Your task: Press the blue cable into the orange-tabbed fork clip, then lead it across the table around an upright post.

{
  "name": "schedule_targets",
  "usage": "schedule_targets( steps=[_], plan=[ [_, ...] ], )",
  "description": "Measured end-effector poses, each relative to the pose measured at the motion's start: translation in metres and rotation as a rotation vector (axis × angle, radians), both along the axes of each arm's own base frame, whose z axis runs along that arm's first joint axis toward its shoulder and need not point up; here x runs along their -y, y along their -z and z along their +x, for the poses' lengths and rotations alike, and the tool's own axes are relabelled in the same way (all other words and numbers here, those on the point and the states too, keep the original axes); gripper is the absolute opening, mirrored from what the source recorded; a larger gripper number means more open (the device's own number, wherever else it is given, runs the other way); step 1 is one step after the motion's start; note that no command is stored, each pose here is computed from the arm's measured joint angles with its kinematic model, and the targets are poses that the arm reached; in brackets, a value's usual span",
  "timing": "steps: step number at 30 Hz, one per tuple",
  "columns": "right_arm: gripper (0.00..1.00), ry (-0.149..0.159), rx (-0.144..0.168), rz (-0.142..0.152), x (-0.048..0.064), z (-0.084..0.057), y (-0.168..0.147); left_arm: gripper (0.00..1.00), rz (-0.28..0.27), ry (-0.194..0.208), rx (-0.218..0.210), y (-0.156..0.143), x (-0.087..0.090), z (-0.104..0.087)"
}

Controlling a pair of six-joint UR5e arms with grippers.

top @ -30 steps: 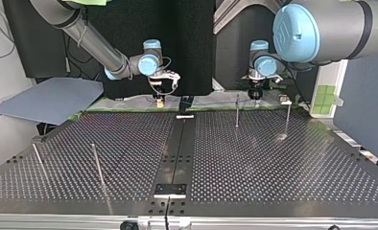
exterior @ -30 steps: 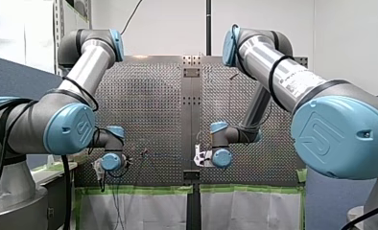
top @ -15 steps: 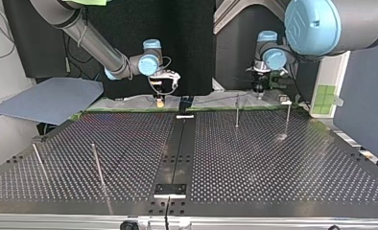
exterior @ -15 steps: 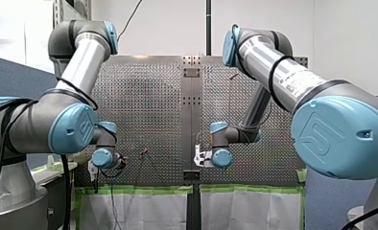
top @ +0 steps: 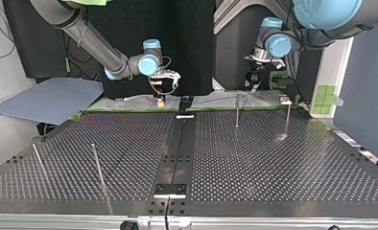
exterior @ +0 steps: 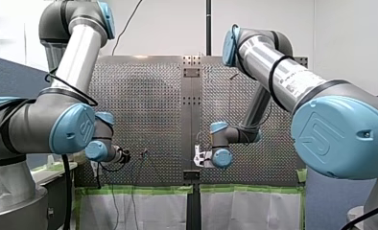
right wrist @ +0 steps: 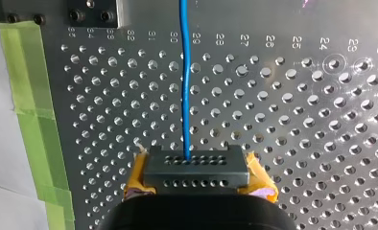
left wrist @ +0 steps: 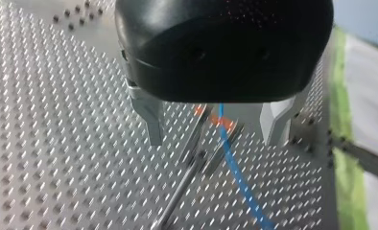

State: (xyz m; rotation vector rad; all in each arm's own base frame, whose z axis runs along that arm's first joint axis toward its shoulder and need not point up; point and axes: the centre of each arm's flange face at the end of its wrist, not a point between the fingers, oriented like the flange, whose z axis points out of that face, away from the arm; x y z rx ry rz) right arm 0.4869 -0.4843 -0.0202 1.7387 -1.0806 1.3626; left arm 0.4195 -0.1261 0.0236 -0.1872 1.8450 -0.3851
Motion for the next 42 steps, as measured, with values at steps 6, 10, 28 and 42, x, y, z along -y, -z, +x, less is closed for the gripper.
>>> schedule_targets(
  steps=[6,10,28,42],
  plan=[
    [0.0,-0.001,0.002,0.0,0.0,0.0,0.0,1.0,0.03,0.088,-0.025,0.004,0.014,-0.029],
    [0.0,-0.001,0.004,0.001,0.0,0.0,0.0,1.0,0.061,0.127,-0.021,0.005,0.024,-0.036],
    [0.0,0.001,0.005,0.002,0.001,-0.001,0.0,1.0,0.179,0.153,0.119,-0.011,0.079,-0.013],
    [0.0,-0.003,0.008,0.004,0.002,-0.001,0.0,1.0,0.201,0.071,0.105,-0.003,0.089,-0.022]
  ],
)
